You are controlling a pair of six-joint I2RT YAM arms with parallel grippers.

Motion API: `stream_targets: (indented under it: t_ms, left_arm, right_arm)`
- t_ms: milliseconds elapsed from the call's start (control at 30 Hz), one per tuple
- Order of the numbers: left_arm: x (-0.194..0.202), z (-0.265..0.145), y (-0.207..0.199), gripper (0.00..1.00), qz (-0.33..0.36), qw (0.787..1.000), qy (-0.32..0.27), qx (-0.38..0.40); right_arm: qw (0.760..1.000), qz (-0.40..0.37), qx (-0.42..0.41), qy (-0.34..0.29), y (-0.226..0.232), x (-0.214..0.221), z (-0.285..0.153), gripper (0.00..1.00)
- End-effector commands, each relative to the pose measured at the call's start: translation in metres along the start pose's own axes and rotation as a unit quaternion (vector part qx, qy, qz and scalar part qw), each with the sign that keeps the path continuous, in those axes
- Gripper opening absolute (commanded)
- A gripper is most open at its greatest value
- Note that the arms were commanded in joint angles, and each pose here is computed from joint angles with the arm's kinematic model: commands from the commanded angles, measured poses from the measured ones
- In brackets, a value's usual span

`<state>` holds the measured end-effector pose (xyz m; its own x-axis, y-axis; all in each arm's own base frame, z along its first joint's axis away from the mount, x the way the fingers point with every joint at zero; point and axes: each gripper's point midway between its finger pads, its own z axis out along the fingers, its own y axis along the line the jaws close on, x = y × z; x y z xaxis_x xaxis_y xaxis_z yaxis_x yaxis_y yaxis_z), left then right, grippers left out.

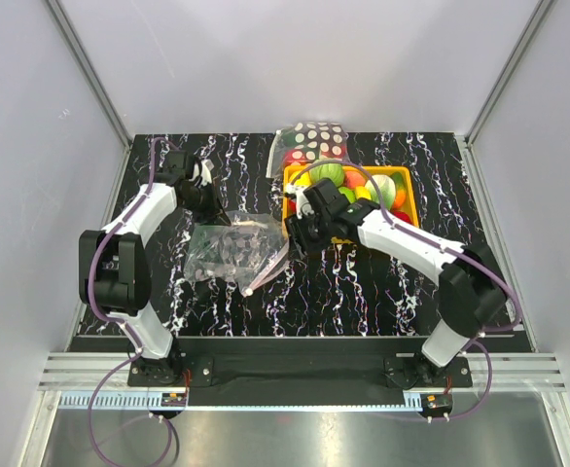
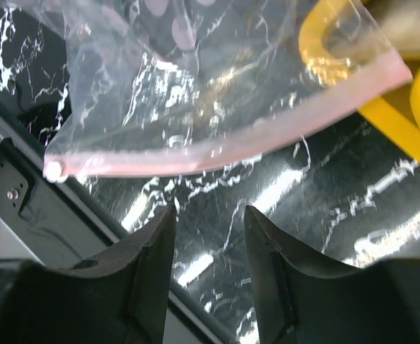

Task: Open the zip-top bag and remove the fake food
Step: Adjust the zipper food storage bag at the center of the board.

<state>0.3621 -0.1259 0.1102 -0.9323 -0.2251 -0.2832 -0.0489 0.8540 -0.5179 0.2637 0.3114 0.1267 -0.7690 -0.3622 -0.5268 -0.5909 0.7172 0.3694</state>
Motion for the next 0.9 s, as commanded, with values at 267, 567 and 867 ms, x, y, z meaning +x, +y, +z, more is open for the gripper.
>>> stream_targets:
  t_ms: [267, 567, 867]
  left_arm:
    - [-0.001, 0.003, -0.005, 0.0, -0.007, 1.0, -0.006, 0.021]
    - [0.003, 0.005, -0.006, 0.0, -0.004, 1.0, 0.006, 0.03]
    - [0.016, 0.005, -0.026, 0.0, 0.001, 0.995, 0.024, 0.095]
  right_arm:
    - [0.997, -0.016, -0.027, -0.07, 0.001, -0.025, 0.047, 0.5]
    - [0.986, -0.024, -0.084, -0.138, 0.019, -0.049, 0.057, 0.53]
    - [0.978, -0.037, -0.126, -0.165, 0.028, -0.065, 0.087, 0.57]
